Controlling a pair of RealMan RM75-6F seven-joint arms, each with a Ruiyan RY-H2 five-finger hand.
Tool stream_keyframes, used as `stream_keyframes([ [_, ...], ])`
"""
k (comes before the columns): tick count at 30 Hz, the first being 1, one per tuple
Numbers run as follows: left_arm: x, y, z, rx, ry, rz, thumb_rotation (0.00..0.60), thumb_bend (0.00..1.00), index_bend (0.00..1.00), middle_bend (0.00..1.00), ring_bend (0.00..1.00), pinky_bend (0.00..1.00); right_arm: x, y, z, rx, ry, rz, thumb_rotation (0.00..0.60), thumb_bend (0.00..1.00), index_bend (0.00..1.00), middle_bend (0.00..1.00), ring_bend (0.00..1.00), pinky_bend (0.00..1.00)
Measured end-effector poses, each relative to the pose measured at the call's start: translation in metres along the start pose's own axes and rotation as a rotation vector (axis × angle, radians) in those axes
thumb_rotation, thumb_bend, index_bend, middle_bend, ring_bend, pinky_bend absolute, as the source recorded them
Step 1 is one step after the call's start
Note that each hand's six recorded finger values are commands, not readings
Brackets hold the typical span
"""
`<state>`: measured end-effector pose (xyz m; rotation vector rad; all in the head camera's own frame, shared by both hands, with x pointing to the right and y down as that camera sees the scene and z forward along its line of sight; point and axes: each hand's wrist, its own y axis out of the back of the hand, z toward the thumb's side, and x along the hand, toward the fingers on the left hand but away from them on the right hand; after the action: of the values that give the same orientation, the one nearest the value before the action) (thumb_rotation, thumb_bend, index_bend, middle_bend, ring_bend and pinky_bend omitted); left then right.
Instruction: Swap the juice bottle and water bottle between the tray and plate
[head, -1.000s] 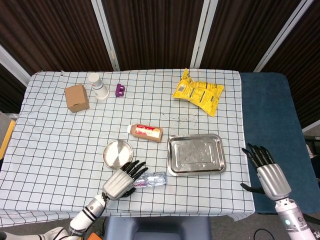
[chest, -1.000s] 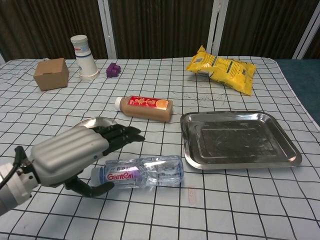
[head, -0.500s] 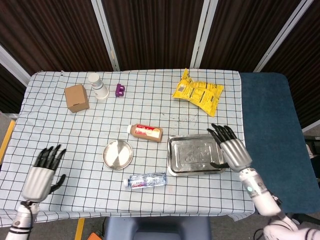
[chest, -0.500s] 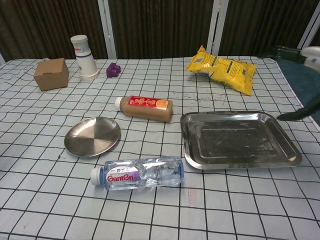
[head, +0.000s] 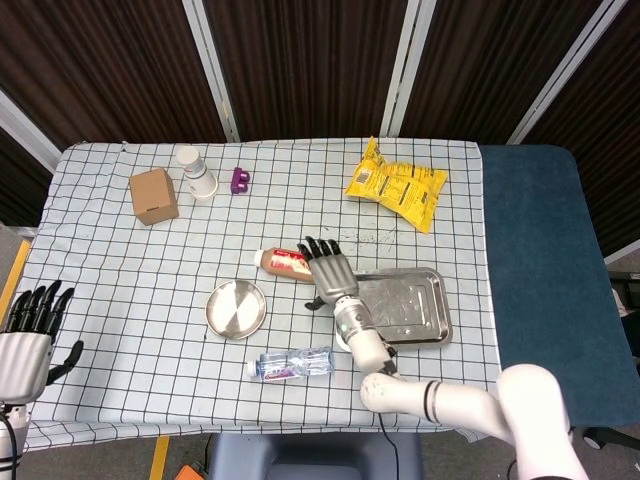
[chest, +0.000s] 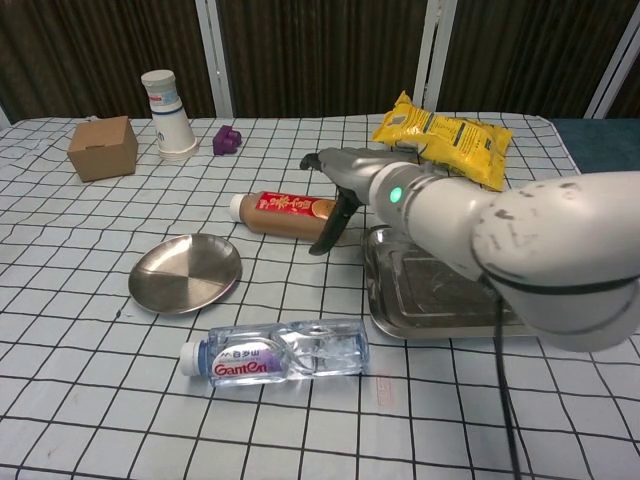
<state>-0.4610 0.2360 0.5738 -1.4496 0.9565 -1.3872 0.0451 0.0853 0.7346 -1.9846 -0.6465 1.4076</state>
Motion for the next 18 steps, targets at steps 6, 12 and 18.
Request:
stream_keyframes([
  [6, 0.001, 0.001, -0.001, -0.005, 0.006, 0.004, 0.6, 0.36, 0.0, 0.0, 0.0, 0.08, -0.028, -0.006, 0.021, 0.006, -0.037, 0.0, 0.6, 0.22, 0.14, 0.14, 0.0, 0.04],
  [12, 0.003, 0.0, -0.001, -0.019, 0.004, -0.006, 0.6, 0.36, 0.0, 0.0, 0.0, 0.08, -0.046, -0.006, 0.031, 0.012, -0.071, -0.012, 0.6, 0.27, 0.33, 0.28, 0.05, 0.15],
  [18, 0.004, 0.0, -0.003, -0.027, 0.011, -0.01, 0.6, 0.36, 0.0, 0.0, 0.0, 0.08, -0.057, -0.011, 0.022, -0.005, -0.118, -0.012, 0.6, 0.31, 0.52, 0.41, 0.21, 0.33],
])
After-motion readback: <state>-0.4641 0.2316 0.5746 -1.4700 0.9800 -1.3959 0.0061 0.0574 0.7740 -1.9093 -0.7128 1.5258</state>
